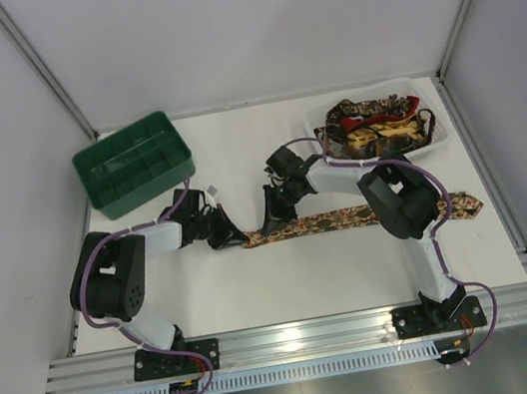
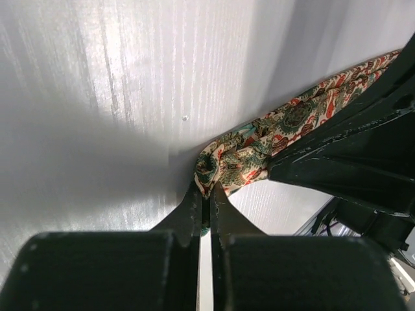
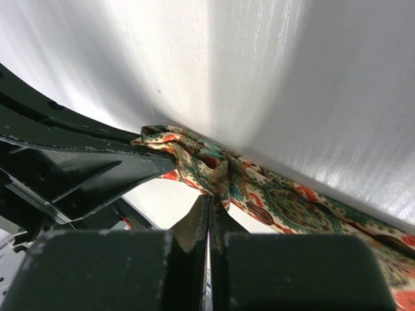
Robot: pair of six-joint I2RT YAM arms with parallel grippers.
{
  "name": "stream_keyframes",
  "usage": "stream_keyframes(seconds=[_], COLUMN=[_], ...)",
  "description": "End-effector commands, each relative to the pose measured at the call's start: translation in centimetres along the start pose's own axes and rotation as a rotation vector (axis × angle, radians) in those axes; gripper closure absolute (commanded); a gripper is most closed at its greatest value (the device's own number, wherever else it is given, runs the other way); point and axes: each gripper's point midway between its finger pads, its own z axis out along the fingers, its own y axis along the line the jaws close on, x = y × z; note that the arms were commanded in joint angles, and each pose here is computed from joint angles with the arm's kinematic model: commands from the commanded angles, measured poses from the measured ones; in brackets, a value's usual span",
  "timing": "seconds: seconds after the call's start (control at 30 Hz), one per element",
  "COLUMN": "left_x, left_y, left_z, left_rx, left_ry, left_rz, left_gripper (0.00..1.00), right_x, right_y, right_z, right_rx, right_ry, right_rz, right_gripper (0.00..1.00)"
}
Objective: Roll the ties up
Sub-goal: Roll the tie
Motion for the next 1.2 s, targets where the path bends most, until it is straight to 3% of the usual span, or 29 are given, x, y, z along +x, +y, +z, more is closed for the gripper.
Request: stream_keyframes(seconds=[0.0, 0.53, 1.17], left_x=[-0.6, 0.9, 2.0], left_y=[-0.6, 0.0, -2.4], left_z=[-0.9, -2.3, -4.2], left_rx=[-0.027, -0.059, -0.071], left_ry=[-0.024, -0.03, -0.03], left_rz=[0.047, 0.05, 0.034], left_gripper=[1.0, 1.0, 1.0], right_x=[-0.1, 0.2, 1.7], right_y=[2.6, 1.9, 1.6], right_z=[-2.1, -0.1, 3.0], right_rx=[-0.01, 0.023, 0.014], right_ry=[-0.032, -0.022, 0.026], right_rz=[-0.086, -0.102, -0.099], right_gripper=[1.0, 1.0, 1.0])
